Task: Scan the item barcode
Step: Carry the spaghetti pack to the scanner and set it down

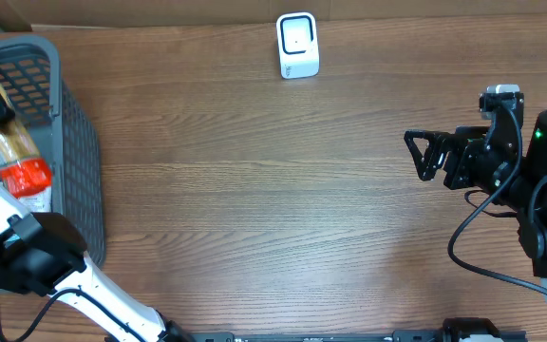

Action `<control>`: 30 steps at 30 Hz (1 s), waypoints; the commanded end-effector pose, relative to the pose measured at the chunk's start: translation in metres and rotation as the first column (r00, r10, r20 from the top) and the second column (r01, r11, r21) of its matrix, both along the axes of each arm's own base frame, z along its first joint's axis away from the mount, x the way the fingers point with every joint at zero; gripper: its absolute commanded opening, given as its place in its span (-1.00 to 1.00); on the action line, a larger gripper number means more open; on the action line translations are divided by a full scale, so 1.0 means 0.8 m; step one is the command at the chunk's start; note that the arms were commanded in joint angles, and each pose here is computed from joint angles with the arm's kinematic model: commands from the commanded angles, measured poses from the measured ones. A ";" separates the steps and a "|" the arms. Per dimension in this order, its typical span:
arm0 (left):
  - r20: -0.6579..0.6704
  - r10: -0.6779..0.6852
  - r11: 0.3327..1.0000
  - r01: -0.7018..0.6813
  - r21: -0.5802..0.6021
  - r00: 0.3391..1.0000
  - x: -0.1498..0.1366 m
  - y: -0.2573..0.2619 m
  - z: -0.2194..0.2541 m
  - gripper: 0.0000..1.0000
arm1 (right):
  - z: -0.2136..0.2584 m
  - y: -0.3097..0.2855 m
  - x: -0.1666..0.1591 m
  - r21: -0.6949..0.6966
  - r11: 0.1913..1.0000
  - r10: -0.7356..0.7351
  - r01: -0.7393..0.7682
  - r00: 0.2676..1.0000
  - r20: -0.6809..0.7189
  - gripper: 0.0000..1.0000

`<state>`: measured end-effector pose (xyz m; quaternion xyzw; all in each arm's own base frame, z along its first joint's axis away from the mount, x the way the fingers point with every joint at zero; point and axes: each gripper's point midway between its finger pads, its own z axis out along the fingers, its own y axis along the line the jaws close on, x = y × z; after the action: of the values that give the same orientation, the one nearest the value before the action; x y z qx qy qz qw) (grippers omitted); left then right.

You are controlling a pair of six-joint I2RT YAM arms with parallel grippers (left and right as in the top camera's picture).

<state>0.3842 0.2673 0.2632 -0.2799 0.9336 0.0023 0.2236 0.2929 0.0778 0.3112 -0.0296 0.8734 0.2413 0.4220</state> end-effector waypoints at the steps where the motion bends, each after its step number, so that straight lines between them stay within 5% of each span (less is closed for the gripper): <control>1: 0.219 -0.070 0.997 0.063 0.040 0.973 0.018 -0.043 0.095 -0.92 | 0.018 -0.002 0.001 0.003 1.000 -0.007 0.007 0.999 0.036 1.00; 19: 0.501 -0.427 0.903 0.329 0.276 0.752 0.011 -0.241 0.262 -0.92 | 0.017 -0.002 0.000 0.003 1.000 -0.006 0.006 0.999 0.032 1.00; 24: 0.481 -0.555 0.825 0.525 0.209 0.679 0.020 -0.336 0.243 -0.92 | 0.015 -0.002 0.002 0.003 1.000 -0.007 0.007 1.000 0.026 1.00; 30: 0.321 -0.673 0.719 0.691 0.076 0.666 0.035 -0.425 0.166 -0.91 | 0.014 -0.002 0.003 0.003 1.000 -0.007 0.007 1.000 0.021 1.00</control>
<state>0.4198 -0.0320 0.4128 0.0520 0.9090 -0.1257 0.3940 0.2931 0.0778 0.3098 -0.0289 0.8747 0.2414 0.4192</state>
